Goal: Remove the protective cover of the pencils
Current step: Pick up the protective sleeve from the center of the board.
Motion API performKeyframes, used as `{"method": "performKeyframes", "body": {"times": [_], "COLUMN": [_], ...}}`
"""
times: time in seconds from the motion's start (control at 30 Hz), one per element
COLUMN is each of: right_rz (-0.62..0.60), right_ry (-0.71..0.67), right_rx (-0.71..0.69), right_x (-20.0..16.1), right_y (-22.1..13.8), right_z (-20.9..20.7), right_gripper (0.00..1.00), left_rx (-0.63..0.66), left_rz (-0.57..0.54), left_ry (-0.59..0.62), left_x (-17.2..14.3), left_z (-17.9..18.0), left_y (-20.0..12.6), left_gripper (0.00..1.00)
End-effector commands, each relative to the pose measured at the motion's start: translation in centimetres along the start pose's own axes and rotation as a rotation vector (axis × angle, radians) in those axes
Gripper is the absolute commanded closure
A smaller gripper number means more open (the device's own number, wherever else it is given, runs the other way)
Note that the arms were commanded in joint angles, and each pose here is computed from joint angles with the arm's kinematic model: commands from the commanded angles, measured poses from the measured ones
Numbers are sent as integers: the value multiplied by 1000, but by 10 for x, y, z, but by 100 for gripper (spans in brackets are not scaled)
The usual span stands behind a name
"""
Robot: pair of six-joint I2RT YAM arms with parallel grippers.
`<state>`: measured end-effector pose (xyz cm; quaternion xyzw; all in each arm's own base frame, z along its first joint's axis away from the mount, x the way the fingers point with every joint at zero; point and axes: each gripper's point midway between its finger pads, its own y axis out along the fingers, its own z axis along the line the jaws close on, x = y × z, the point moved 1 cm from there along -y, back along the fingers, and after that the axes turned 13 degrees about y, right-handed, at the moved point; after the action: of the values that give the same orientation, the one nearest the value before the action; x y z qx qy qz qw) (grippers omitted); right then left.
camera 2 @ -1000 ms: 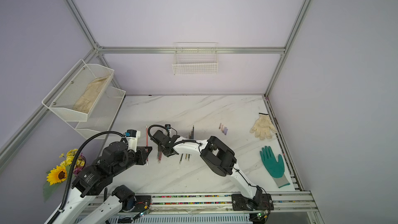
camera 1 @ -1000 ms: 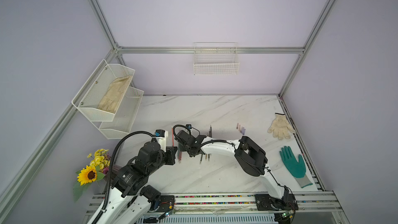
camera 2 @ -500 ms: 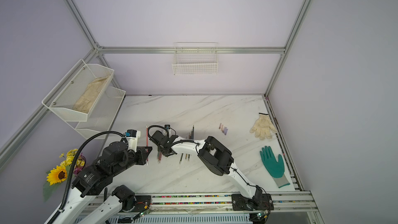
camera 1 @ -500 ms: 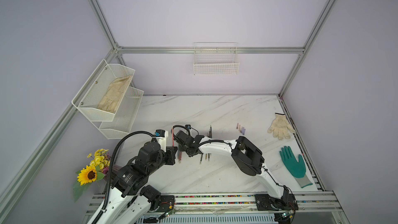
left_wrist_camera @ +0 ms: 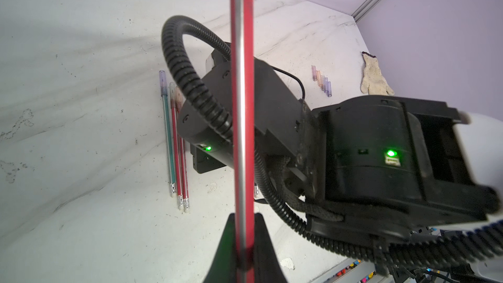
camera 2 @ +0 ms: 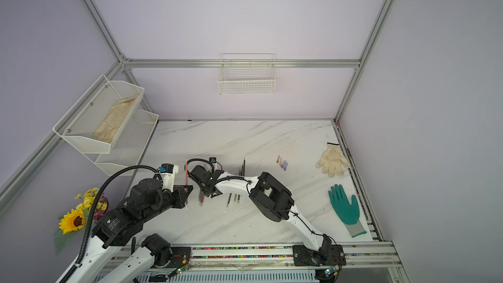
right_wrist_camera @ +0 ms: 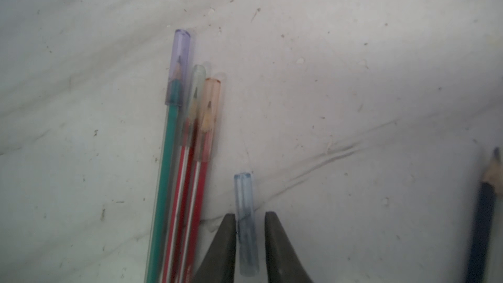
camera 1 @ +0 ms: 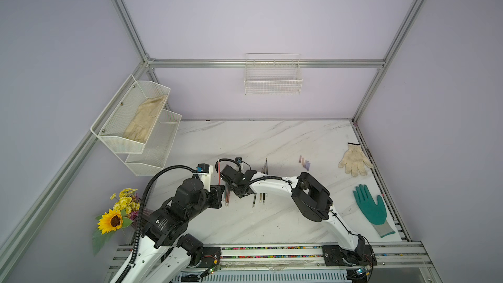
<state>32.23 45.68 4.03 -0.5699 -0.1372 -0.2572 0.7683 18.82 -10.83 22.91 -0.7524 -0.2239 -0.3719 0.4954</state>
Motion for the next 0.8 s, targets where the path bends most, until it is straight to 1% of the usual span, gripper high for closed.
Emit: {"method": "performKeyframes", "body": {"times": [0.0,0.07,0.13,0.33,0.43,0.5,0.63,0.7,0.77], "right_rz": [-8,-9,-15,-13,-24,-42,-104,-138,-167], "right_ry": [7,5,7,6,21,39,72,99,135], "right_rx": [-21,-29,-40,-43,-41,-25,23,43,48], "right_x": [-3,-3,-3,-3,5,18,57,80,103], "right_y": [2,3,4,3,-3,-13,-48,-69,-88], "right_z": [-2,-3,-6,-8,-10,-9,-14,-22,-40], "right_gripper": [77,78,85,90,94,94,95,95,95], "left_rx": [-33,-34,-34,-34,-29,-26,-24,-37,-56], "left_rz": [-82,-83,-86,-84,-82,-81,-63,-44,9], "left_ry": [22,23,22,22,21,20,15,26,35], "left_x": [27,27,27,27,26,26,24,22,17], "left_z": [-9,-9,-9,-9,-8,-8,-7,-10,-14], "left_y": [-15,-15,-16,-16,-15,-14,-8,0,15], "left_gripper": [100,100,100,100,100,100,100,100,100]}}
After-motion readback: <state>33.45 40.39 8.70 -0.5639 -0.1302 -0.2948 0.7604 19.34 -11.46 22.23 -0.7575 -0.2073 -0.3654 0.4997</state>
